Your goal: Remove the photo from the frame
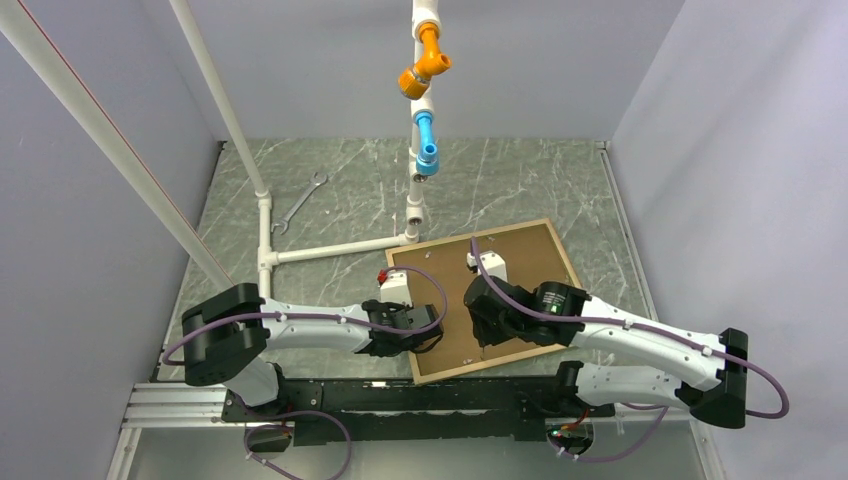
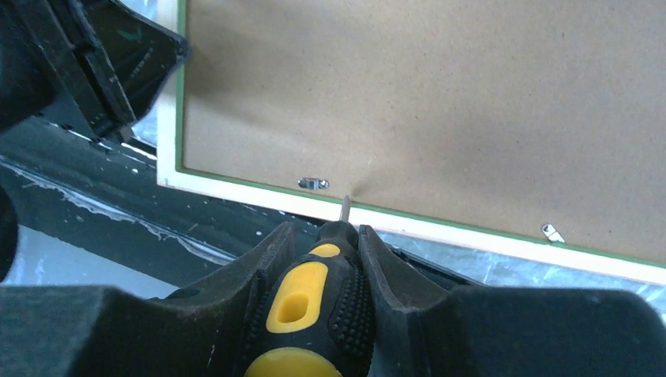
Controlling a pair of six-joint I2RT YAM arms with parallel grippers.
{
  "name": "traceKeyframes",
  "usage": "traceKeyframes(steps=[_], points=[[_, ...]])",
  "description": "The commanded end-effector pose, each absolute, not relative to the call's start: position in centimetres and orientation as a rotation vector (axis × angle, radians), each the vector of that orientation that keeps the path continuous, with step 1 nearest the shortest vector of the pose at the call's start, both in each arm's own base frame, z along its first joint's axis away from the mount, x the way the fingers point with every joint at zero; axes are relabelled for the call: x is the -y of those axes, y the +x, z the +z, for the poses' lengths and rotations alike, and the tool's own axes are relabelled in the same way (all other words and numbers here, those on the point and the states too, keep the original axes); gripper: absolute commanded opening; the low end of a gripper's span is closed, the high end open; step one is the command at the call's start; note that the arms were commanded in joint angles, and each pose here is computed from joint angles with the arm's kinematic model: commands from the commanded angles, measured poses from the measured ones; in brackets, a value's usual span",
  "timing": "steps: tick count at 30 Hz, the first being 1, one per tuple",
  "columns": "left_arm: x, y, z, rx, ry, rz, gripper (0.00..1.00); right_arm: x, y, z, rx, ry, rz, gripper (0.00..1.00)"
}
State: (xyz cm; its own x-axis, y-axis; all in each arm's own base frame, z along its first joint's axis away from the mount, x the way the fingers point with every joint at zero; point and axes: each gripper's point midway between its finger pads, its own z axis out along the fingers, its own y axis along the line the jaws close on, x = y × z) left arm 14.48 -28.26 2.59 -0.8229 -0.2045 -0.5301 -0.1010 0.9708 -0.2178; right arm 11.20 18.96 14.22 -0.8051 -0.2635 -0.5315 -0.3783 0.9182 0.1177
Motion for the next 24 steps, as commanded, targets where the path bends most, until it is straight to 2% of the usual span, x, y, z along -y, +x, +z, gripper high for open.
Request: traceKeyframes(steps=[1,18,24], points=[[23.7,13.1,0.5,-2.598,-0.104,0.001,0.00,-18.4,10.4,13.9,-2.586,-0.475,0.290,0.00],[23.6,13.0,0.4,-2.606,-0.108,0.002,0.00,-23.0,11.6,13.9,-2.500,-0.477,0.480,0.00],[23.5,13.0,0.4,-2.603,-0.110,-0.002,0.00,-22.3,12.7,13.3,-2.479,-0.432,0.397,0.00]])
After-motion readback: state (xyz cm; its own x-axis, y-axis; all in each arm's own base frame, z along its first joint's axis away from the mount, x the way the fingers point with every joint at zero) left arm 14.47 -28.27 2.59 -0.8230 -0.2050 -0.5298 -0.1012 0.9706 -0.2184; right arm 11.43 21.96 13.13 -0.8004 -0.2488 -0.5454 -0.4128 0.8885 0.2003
